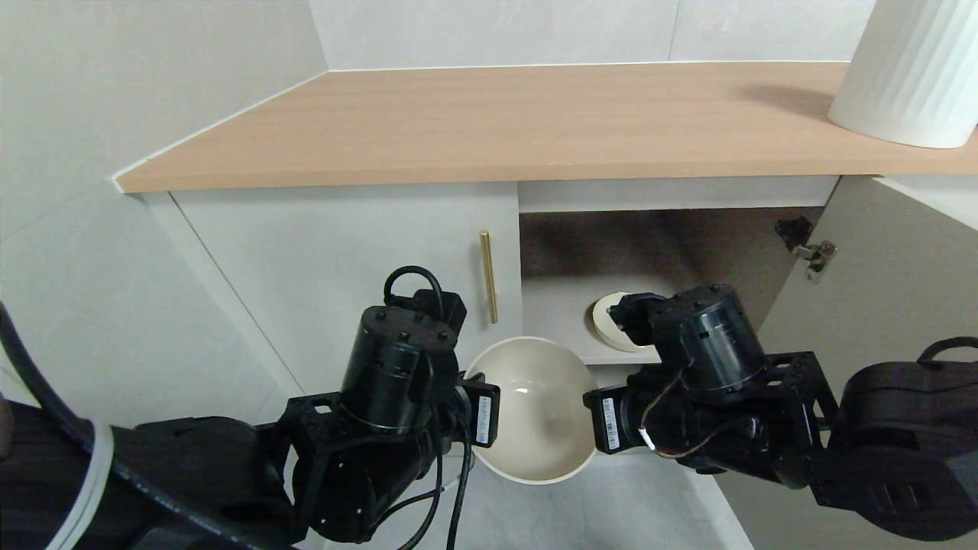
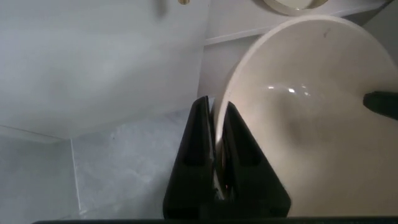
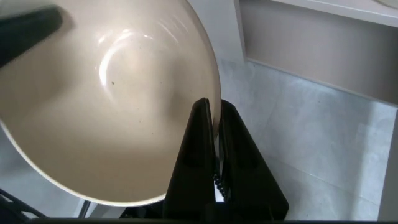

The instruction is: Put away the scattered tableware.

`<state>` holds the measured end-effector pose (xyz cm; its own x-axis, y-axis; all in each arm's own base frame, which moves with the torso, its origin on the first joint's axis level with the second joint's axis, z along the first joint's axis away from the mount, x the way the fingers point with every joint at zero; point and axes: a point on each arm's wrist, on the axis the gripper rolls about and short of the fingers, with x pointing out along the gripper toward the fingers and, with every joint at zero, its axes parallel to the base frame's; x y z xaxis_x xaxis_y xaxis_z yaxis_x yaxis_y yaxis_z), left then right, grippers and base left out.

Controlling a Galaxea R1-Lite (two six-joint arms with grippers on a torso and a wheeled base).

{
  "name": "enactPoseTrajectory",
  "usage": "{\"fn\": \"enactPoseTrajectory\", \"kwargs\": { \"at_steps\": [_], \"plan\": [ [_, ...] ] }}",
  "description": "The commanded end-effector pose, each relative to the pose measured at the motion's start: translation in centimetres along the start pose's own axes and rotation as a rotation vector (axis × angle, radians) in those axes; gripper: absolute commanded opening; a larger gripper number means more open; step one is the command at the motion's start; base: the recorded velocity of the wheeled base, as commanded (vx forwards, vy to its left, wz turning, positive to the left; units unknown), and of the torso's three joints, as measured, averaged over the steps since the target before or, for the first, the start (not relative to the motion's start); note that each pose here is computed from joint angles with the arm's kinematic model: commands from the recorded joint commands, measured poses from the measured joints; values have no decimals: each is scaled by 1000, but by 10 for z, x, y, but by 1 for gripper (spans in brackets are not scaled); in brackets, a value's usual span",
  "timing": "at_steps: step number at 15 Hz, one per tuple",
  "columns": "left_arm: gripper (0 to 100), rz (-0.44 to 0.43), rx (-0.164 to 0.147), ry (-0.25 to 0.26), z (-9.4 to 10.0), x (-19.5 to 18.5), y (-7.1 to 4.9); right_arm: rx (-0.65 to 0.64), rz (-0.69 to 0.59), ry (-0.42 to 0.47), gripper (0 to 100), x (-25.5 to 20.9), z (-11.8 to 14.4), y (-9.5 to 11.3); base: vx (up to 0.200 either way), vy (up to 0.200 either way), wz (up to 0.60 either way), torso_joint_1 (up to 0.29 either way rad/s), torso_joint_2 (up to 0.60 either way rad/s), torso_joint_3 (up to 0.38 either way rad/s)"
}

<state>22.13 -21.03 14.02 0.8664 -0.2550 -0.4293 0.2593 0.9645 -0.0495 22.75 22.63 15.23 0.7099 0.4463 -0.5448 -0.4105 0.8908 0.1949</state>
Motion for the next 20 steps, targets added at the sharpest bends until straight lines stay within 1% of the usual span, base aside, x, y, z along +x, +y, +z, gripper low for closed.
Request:
{"fn": "enactPoseTrajectory", "kwargs": {
  "at_steps": [1,2,4,6,7,9,10,11,12,13,14,15,17,18,20],
  "plan": [
    [100,1,-2,-8,1,-1,1,-1,-1,6,0,1,-1,0,0,0,0,0,0,0],
    [100,0,-4,-11,2,-2,1,-1,-1,6,0,1,-1,0,0,0,0,0,0,0],
    [100,-6,-18,-32,7,-7,2,-1,-1,8,0,2,-2,0,0,0,0,0,0,0],
    [100,-21,-47,-88,14,-10,1,-1,-1,8,0,2,-2,0,0,0,0,0,0,0],
    [100,-23,-53,-100,14,-11,2,-1,-3,7,0,2,-2,0,0,0,0,0,0,0],
    [100,-25,-55,-104,14,-11,2,0,-20,15,0,7,-4,-1,0,0,0,0,0,0],
    [100,-23,-55,-104,14,-10,3,4,-87,10,0,14,-7,-6,0,0,0,0,0,0],
    [100,-23,-55,-103,14,-10,2,17,-151,-28,0,22,-8,-12,0,0,0,0,0,0],
    [100,-23,-55,-103,14,-10,2,37,-190,-80,0,34,-9,-21,0,0,0,0,0,0],
    [100,-23,-55,-104,14,-10,3,64,-210,-156,0,47,-10,-31,0,0,0,0,0,0],
    [100,-23,-55,-104,14,-10,3,84,-220,-226,0,57,-10,-36,0,0,0,0,0,0],
    [100,-21,-55,-103,14,-10,3,100,-251,-274,0,64,-7,-43,0,0,0,0,0,0],
    [100,-18,-56,-103,14,-10,3,133,-337,-302,0,79,1,-64,0,0,0,0,0,0],
    [100,-19,-54,-100,13,-9,3,149,-366,-308,0,86,5,-76,0,0,0,0,0,0],
    [100,-16,-54,-99,13,-9,4,199,-418,-349,0,96,18,-100,0,0,0,0,0,0]
  ]
}}
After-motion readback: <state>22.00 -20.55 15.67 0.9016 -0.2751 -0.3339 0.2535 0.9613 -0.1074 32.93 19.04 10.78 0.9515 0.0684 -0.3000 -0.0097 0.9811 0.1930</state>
